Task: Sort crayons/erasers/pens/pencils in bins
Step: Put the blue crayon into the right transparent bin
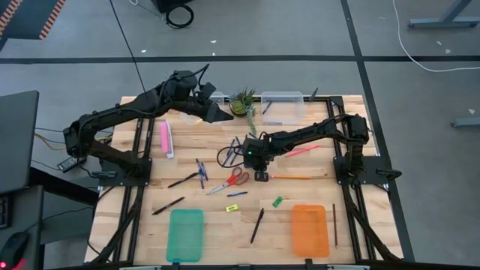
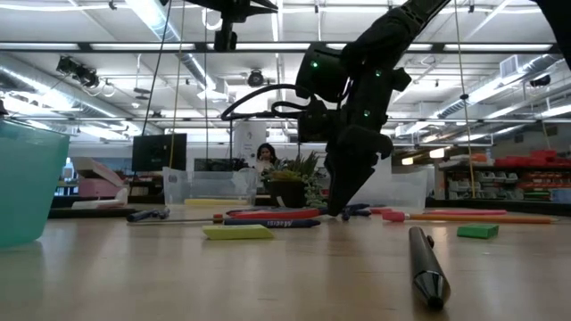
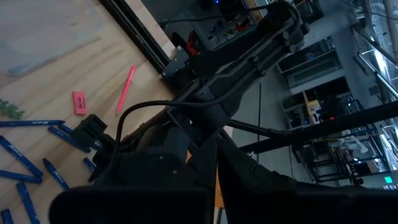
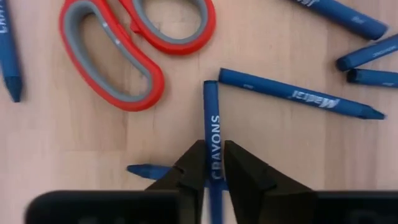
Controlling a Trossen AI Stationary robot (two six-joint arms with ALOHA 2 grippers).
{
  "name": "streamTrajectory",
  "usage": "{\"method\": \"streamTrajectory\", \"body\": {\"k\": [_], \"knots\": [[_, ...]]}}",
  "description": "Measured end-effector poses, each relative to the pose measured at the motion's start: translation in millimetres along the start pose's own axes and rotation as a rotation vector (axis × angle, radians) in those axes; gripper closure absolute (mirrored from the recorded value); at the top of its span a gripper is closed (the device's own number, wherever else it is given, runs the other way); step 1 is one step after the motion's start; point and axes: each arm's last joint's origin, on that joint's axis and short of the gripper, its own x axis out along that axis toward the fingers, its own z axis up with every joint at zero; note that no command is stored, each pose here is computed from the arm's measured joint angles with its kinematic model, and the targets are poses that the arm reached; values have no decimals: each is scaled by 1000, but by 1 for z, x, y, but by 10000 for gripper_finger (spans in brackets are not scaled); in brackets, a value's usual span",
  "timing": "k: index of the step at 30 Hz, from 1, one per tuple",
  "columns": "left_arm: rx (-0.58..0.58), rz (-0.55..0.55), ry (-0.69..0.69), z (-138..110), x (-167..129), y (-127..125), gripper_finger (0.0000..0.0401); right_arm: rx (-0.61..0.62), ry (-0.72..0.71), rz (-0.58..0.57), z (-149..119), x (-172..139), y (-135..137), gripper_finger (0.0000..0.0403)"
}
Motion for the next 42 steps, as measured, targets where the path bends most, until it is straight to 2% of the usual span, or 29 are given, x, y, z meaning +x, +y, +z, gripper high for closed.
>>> {"method": "streamTrajectory", "body": {"k": [6,12,17,21,27,32,37,42], "knots": [[0,0,0,0,0,0,390,32,0,-3,0,-8,-2,370],[0,0,-1,0,0,0,381,113,-133,-17,7,-56,-4,362],[1,0,-2,0,0,0,383,209,-263,-173,2,-114,-21,362],[2,1,-4,0,0,0,389,318,-285,-291,-10,-140,-57,362],[2,4,-7,1,0,0,385,442,-214,-392,-36,-145,-122,360],[-4,7,-11,1,0,0,378,507,-183,-412,-55,-147,-160,359],[-19,14,-18,1,0,0,386,528,-149,-387,-70,-142,-184,359],[-24,14,-18,1,0,0,387,542,-138,-356,-75,-137,-192,358]]}}
